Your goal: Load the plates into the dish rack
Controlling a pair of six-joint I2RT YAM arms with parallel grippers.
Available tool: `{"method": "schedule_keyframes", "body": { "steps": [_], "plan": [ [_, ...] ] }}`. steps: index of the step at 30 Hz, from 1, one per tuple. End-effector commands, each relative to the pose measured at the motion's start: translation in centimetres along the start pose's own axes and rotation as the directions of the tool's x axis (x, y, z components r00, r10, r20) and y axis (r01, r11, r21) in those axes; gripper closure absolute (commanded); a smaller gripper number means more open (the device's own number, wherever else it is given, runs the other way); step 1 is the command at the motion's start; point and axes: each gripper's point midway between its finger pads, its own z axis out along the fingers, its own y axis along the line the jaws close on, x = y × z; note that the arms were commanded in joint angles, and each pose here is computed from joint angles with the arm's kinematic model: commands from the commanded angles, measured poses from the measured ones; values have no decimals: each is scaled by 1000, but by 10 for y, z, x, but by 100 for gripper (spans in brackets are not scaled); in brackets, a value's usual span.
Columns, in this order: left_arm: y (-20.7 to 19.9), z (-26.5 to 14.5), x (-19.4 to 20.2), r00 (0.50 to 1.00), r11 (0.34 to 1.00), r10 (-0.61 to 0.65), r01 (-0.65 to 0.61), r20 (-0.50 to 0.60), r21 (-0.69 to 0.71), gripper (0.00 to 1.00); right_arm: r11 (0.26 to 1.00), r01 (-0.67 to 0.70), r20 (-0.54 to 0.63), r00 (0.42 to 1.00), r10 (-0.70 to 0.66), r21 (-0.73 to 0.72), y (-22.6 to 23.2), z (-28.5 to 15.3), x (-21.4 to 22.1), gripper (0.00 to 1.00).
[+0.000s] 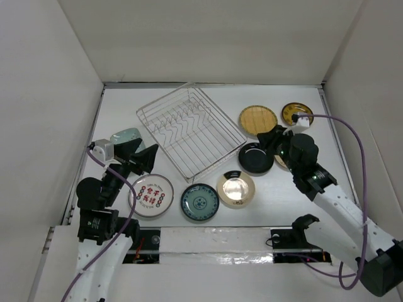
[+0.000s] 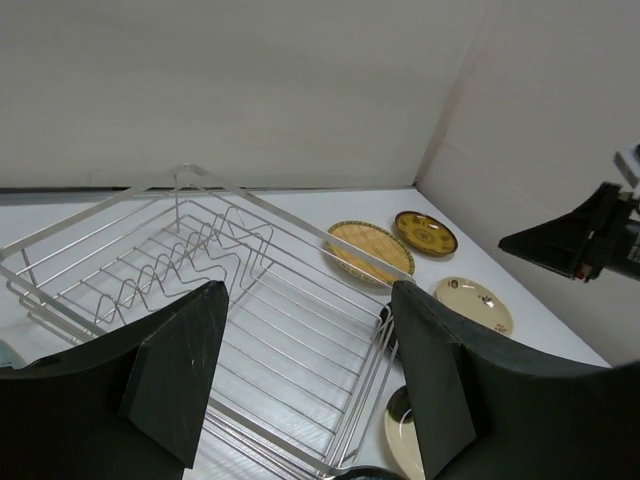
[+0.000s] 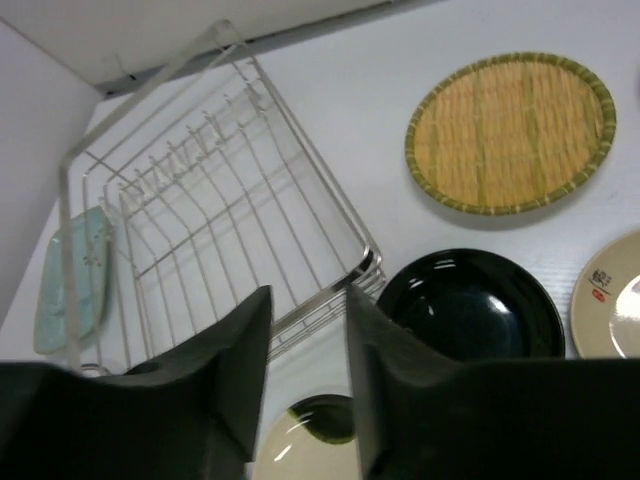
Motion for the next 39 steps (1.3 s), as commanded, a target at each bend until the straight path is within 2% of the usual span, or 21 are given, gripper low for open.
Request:
{"method": "schedule_keyframes", "body": {
  "steps": [1, 2, 4, 5, 7, 9, 11, 13, 14, 15, 16, 17, 19, 21, 22, 23, 24, 26, 30, 35, 39],
  "plan": [
    [-13, -4, -18, 997, 997, 51, -54, 63, 50, 37, 995, -86, 26, 996, 88, -59, 11, 18, -16, 64],
    [-16, -6, -20, 996, 996, 57, -62, 71, 64, 39, 993, -99, 34, 994, 101, -64, 11, 24, -18, 80],
    [-21, -10, -23, 994, 994, 64, -71, 87, 82, 42, 992, -118, 52, 991, 120, -36, 5, 38, -18, 100],
    [-21, -10, -23, 994, 994, 66, -74, 89, 85, 44, 992, -126, 61, 990, 127, -14, -2, 44, -19, 100],
    [-22, -12, -25, 993, 994, 64, -73, 104, 87, 55, 991, -130, 115, 985, 125, 37, -14, 55, -28, 100],
    [-25, -14, -25, 992, 992, 67, -77, 107, 97, 82, 982, -148, 167, 978, 127, 118, -38, 72, -34, 100],
    [-24, -14, -22, 993, 993, 70, -79, 98, 91, 100, 961, -181, 213, 968, 136, 207, -71, 84, -43, 100],
    [-26, -16, -23, 992, 992, 74, -84, 102, 96, 100, 940, -222, 212, 963, 168, 261, -97, 106, -37, 94],
    [-26, -18, -24, 991, 991, 77, -88, 105, 96, 100, 925, -239, 228, 958, 175, 294, -117, 112, -41, 81],
    [-29, -19, -25, 991, 991, 77, -88, 106, 104, 100, 911, -245, 186, 964, 191, 333, -134, 125, -24, 73],
    [-28, -20, -27, 990, 991, 80, -91, 114, 95, 100, 916, -249, 180, 963, 200, 313, -134, 135, -32, 66],
    [-29, -22, -29, 989, 991, 84, -96, 124, 95, 100, 905, -251, 172, 964, 202, 342, -147, 141, -30, 54],
    [-27, -23, -31, 987, 992, 87, -99, 133, 84, 100, 881, -249, 138, 968, 211, 402, -169, 155, -15, 47],
    [-28, -24, -32, 987, 991, 89, -101, 136, 83, 95, 861, -274, 147, 961, 232, 429, -186, 162, -18, 46],
    [-28, -24, -32, 987, 991, 89, -101, 136, 83, 91, 851, -282, 120, 959, 256, 443, -195, 168, -6, 46],
    [-29, -24, -30, 988, 991, 86, -98, 131, 91, 81, 841, -297, 115, 954, 275, 452, -202, 170, -2, 46],
    [-29, -24, -31, 988, 991, 86, -99, 132, 93, 76, 826, -329, 126, 944, 306, 457, -214, 170, -1, 46],
    [-30, -24, -30, 987, 990, 88, -101, 132, 99, 69, 829, -350, 64, 931, 360, 436, -221, 179, 20, 45],
    [-30, -24, -30, 987, 990, 89, -102, 130, 98, 68, 832, -378, -14, 908, 419, 405, -226, 194, 41, 45],
    [-30, -23, -30, 988, 990, 89, -102, 129, 98, 68, 815, -471, -84, 847, 524, 336, -226, 205, 67, 45],
    [-29, -22, -28, 989, 990, 88, -100, 122, 101, 67, 818, -495, -92, 837, 540, 293, -221, 212, 69, 58]
  ]
}}
